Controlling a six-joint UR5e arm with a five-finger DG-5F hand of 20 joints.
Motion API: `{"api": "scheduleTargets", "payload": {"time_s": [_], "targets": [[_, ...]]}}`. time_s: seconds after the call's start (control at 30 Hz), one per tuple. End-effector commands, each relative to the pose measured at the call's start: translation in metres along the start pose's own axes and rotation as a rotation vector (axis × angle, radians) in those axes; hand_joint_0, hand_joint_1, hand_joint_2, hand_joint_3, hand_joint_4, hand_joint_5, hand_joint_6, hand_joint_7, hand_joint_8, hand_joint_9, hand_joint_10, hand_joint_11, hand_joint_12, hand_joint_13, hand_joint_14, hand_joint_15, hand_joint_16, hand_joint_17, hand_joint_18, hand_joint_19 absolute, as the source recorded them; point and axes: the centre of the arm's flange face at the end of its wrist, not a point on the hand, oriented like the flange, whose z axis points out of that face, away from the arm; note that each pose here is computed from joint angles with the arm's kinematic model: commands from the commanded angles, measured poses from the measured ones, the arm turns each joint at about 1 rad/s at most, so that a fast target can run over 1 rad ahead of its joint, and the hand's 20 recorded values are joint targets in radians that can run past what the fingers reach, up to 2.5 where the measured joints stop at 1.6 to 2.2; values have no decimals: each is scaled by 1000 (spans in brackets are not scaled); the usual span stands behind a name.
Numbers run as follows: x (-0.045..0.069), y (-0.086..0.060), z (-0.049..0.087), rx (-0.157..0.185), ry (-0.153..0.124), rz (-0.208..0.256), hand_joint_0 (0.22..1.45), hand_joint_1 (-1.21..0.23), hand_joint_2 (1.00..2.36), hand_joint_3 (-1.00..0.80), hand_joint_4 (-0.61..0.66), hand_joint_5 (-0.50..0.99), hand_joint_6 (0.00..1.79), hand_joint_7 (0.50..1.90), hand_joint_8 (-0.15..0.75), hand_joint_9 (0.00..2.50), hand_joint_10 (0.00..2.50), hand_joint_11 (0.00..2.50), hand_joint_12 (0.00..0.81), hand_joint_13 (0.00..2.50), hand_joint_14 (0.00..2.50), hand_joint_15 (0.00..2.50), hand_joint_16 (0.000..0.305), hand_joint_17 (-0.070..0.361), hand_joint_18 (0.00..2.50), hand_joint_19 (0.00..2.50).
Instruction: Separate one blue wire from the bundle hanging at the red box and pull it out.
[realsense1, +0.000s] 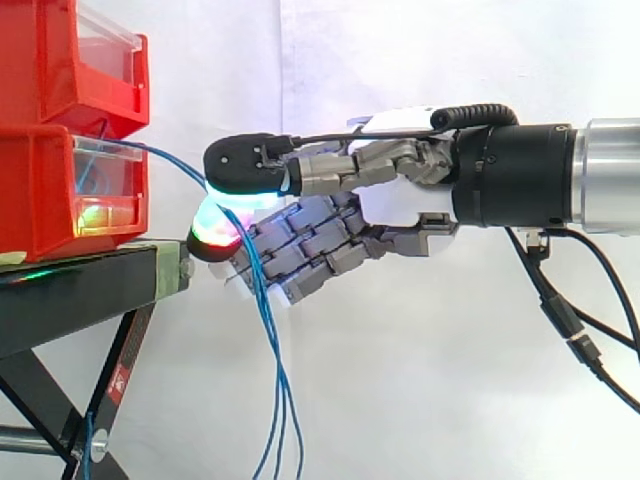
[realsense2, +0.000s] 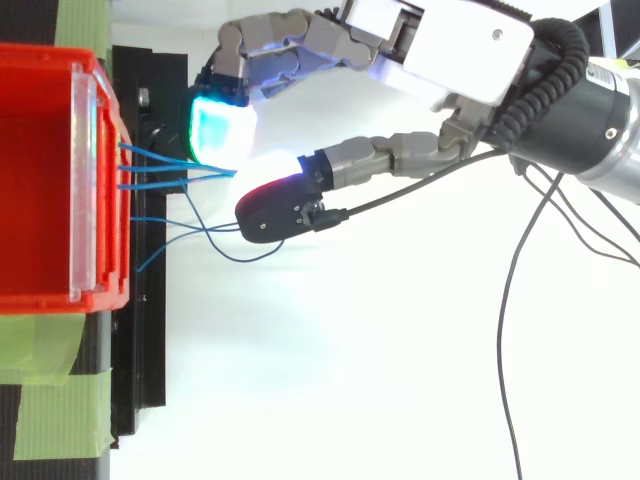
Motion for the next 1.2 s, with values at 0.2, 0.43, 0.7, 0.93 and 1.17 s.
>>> {"api": "scheduleTargets", "payload": {"time_s": [0.2,0.43,0.7,0.93,1.17], "targets": [[3,1,-1,3,4,-2,629,-738,1013,-345,263,-152,703,957,339,649,9,315,424,707,13,405,53,120,665,330],[8,4,-2,0,12,-6,626,-744,1015,-311,250,-162,751,894,340,654,10,328,426,713,15,413,53,120,672,339],[10,5,-2,-1,16,2,628,-738,1015,-299,256,-166,769,867,340,655,11,337,428,718,14,421,53,120,678,338],[8,5,-2,1,17,2,623,-733,1017,-277,246,-166,778,857,343,664,10,353,428,722,13,419,53,120,679,347],[6,7,-2,-17,37,11,604,-723,1023,-171,204,-179,826,829,342,667,10,358,431,724,14,430,54,120,682,350]]}}
